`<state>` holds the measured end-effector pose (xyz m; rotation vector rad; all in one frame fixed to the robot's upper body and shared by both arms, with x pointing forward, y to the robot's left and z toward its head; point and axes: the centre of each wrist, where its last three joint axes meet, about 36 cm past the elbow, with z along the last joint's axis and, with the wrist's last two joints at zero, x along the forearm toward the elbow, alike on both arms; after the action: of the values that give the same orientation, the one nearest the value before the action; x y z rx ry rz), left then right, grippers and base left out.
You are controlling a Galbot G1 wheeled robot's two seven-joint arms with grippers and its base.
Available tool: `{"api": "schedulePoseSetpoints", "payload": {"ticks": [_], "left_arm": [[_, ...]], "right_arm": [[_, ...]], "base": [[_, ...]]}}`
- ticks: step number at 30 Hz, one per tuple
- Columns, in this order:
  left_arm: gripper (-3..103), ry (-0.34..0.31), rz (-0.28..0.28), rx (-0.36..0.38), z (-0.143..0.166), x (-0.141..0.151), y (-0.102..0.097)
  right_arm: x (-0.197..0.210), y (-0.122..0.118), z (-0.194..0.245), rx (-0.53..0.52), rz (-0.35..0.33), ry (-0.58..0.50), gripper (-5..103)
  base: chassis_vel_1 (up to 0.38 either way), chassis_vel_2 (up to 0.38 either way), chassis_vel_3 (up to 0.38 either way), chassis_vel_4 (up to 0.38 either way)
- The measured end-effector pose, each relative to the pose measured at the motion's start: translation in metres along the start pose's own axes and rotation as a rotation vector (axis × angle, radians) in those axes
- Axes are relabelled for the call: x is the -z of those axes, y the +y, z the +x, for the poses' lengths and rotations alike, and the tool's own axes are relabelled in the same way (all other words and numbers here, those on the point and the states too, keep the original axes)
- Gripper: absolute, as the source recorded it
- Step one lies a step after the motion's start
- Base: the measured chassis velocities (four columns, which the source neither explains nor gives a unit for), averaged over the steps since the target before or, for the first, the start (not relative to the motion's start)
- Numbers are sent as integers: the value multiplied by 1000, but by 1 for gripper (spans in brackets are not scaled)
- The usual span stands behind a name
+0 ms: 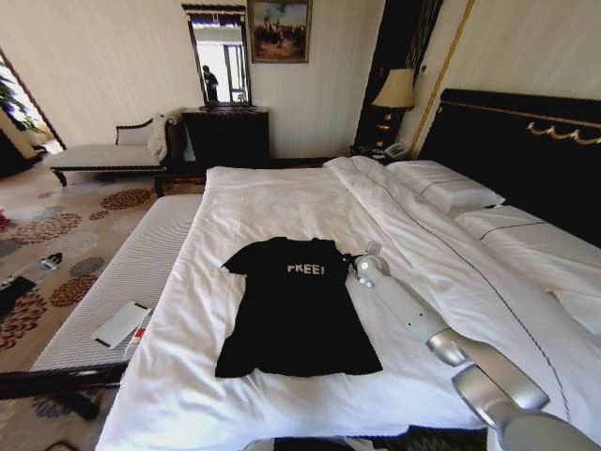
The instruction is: Fold the clothes on the bed.
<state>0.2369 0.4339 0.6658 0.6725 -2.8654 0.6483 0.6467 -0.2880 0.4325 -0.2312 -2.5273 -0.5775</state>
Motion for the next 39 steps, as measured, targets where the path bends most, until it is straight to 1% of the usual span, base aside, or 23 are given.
{"api": "schedulePoseSetpoints", "payload": {"ticks": [2,4,6,8,10,14,18,19,20,22,24,25,26,27,28,29,30,31,32,35,36,37,39], "left_arm": [[100,1,2,-3,-1,-1,0],[100,3,5,-9,-3,-1,-1],[100,3,7,-12,-3,-2,-2],[100,8,14,-16,-6,-4,-2],[100,11,15,-17,-7,-5,-2],[100,18,13,-23,-10,-11,-3],[100,21,13,-26,-13,-11,-3],[100,23,13,-25,-14,-11,-2],[100,23,13,-25,-14,-11,-2],[100,31,12,-18,-18,-11,0],[100,32,9,-17,-19,-10,0],[100,30,3,-19,-20,-7,0],[100,30,3,-19,-20,-7,0],[100,26,-2,-21,-20,-3,1],[100,21,-8,-26,-22,4,1],[100,17,-12,-33,-24,11,1],[100,16,-14,-38,-25,14,1],[100,16,-14,-38,-25,14,1],[100,15,-22,-48,-29,24,-1],[100,5,-51,-63,-38,39,-6],[100,5,-51,-63,-38,39,-6],[100,4,-55,-70,-39,42,-8],[100,23,-49,-95,-41,47,-15]], "right_arm": [[6,-8,7,0,-15,-18,0],[4,-26,13,-23,-18,-26,0],[3,-33,15,-32,-21,-30,0],[1,-53,18,-62,-45,-44,0],[0,-59,19,-72,-53,-50,0],[-9,-88,19,-113,-97,-71,0],[-19,-100,19,-113,-109,-79,0],[-22,-101,19,-113,-108,-78,5],[-22,-101,19,-113,-108,-78,5],[-31,-99,17,-107,-119,-74,16],[-32,-97,18,-104,-125,-73,16],[-31,-94,19,-101,-139,-79,27],[-31,-94,19,-101,-139,-79,27],[-25,-92,23,-102,-159,-93,27],[-16,-91,28,-106,-185,-113,37],[-6,-90,34,-111,-209,-140,37],[0,-91,37,-114,-219,-156,42],[0,-91,37,-114,-219,-156,42],[19,-97,50,-125,-242,-228,48],[51,-118,79,-142,-281,-348,65],[51,-118,79,-142,-281,-348,65],[57,-126,86,-150,-292,-371,65],[63,-148,102,-181,-320,-407,76]], "base": [[0,0,0,0],[0,0,0,0],[0,0,0,0],[0,0,0,0],[0,0,0,0],[0,0,0,0],[0,0,0,0],[0,0,0,0],[0,0,0,0],[0,0,0,0],[0,0,0,0],[0,0,0,0],[0,0,0,0],[0,0,0,0],[0,0,0,0],[0,0,0,0],[0,0,0,0],[0,0,0,0],[0,0,0,0],[0,0,0,0],[0,0,0,0],[0,0,0,0],[0,0,0,0]]}}
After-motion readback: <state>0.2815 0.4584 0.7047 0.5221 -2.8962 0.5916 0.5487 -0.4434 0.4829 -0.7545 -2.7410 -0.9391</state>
